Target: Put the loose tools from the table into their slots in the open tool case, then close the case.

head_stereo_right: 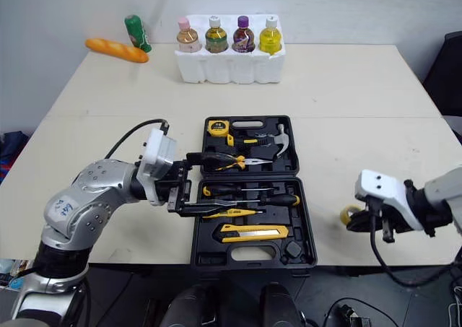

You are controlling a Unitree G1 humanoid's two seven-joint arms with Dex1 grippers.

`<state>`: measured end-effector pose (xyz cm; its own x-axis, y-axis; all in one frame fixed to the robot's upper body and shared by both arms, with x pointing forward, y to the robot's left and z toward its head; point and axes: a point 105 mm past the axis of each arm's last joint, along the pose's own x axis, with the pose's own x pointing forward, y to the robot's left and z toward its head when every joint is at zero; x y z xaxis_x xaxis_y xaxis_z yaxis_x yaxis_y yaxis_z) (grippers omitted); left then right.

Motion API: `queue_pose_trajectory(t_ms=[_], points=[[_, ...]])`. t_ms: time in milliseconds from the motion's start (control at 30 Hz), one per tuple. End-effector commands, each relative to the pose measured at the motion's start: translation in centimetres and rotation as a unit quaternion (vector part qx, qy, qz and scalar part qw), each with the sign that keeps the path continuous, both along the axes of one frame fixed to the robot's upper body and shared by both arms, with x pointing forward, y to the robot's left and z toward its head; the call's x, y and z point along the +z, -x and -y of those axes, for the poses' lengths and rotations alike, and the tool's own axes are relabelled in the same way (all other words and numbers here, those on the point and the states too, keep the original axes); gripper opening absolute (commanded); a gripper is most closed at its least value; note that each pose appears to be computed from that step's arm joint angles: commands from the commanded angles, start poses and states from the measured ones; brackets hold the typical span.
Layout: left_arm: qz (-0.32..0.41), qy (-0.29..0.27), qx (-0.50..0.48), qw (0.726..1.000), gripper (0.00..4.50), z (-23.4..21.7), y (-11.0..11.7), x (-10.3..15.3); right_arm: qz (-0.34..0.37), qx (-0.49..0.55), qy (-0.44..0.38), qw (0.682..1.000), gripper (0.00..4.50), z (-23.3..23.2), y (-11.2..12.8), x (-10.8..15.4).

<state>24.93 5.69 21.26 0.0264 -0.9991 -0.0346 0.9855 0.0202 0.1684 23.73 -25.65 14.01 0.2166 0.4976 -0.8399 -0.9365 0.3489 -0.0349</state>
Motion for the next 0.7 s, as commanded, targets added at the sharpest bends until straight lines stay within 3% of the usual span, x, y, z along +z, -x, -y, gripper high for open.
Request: queue_pose_trajectory(t_ms=[33,167,333,400,433,633,700], points=[[0.024,-0.008,-0.018,1.0,4.5,0.3,0.5,0.5,0.052,0.006,0.04,0.998,0.09,0.6,-0.7,-0.1],[0.022,-0.013,-0.014,1.0,4.5,0.1,0.6,0.2,0.102,0.003,0.016,0.995,0.09,-0.7,-1.8,-0.9],[0.018,-0.021,-0.011,1.0,4.5,0.1,0.7,-0.2,0.103,-0.009,0.035,0.994,0.09,-0.6,-2.3,-1.1],[0.016,-0.023,-0.01,1.0,4.5,0.1,0.7,-0.3,0.075,-0.015,0.03,0.997,0.99,-0.5,-1.9,-1.2],[0.014,-0.025,-0.011,1.0,4.5,0.1,0.7,-0.4,0.097,-0.019,0.029,0.995,1.21,-0.6,-2.6,-0.9],[0.009,-0.034,-0.014,0.999,4.5,0.0,0.8,-0.6,0.082,0.015,0.006,0.996,4.23,-1.5,-1.7,0.8],[0.007,-0.034,-0.016,0.999,4.5,0.0,0.9,-0.6,0.058,0.032,0.011,0.998,4.23,-1.4,-0.7,1.8]])
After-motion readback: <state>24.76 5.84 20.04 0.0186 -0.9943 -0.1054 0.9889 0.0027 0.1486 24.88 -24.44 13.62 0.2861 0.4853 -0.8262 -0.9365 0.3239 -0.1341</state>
